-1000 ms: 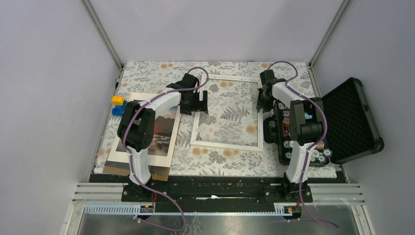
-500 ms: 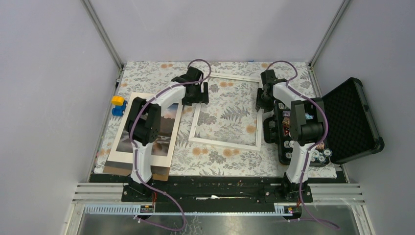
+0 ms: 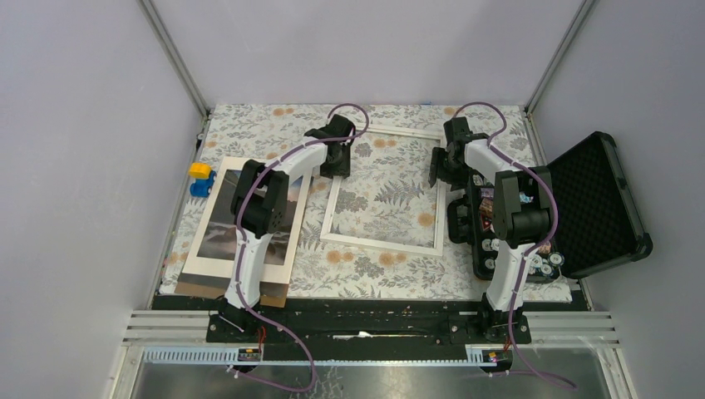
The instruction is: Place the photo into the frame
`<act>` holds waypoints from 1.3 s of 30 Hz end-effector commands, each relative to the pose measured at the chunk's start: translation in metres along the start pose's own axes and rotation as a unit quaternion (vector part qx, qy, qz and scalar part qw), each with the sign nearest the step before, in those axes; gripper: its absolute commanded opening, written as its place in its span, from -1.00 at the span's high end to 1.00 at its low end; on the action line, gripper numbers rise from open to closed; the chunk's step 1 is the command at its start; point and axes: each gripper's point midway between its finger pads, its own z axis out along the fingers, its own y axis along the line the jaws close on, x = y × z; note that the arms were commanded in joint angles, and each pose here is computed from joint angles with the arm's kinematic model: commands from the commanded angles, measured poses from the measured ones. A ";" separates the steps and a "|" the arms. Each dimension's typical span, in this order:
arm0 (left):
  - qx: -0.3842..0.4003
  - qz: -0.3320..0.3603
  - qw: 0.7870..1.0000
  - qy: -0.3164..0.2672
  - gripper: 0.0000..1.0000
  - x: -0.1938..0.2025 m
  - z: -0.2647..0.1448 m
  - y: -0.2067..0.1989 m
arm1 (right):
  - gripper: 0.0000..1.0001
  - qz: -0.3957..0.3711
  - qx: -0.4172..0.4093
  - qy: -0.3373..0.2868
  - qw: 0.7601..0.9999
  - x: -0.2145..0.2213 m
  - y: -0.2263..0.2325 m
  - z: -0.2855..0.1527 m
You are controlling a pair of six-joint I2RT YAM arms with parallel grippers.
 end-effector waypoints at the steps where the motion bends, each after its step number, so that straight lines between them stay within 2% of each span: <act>1: -0.014 0.007 0.999 -0.036 0.08 -0.021 -0.017 0.003 | -0.38 0.006 -0.015 -0.031 0.999 -0.017 0.005 -0.017; 5: -0.004 0.005 0.999 -0.037 0.08 -0.020 -0.020 0.003 | -0.37 0.006 -0.014 -0.028 0.999 -0.016 0.005 -0.015; 11: 0.024 -0.012 0.998 -0.051 -0.21 -0.026 -0.032 0.003 | -0.36 0.005 -0.013 -0.024 1.000 -0.013 0.004 -0.014; 13: 0.027 -0.015 0.998 -0.052 -0.24 -0.026 -0.035 0.006 | -0.35 0.005 -0.025 -0.018 1.000 -0.011 0.008 -0.013; 17: 0.036 -0.019 0.997 -0.058 -0.24 -0.025 -0.038 0.007 | -0.33 0.005 -0.031 -0.014 0.999 -0.009 0.010 -0.011; 26: 0.040 -0.021 0.998 -0.048 -0.09 -0.022 -0.027 0.005 | -0.31 0.004 -0.033 -0.013 0.999 -0.008 0.011 -0.011; 28: 0.033 -0.021 0.998 -0.047 -0.02 -0.022 -0.025 0.008 | -0.30 0.004 -0.032 -0.011 0.999 -0.008 0.010 -0.011; 33: 0.013 -0.014 0.999 -0.039 0.32 -0.018 -0.022 0.015 | -0.30 0.005 -0.030 -0.012 0.999 -0.008 0.010 -0.010; 37: 0.009 -0.007 0.999 -0.037 0.93 -0.016 -0.021 0.019 | -0.30 0.011 -0.025 -0.016 1.000 -0.012 0.009 -0.009; 39: 0.009 -0.002 0.999 -0.033 1.00 -0.015 -0.019 0.020 | -0.33 0.019 -0.017 -0.021 0.999 -0.017 0.008 -0.010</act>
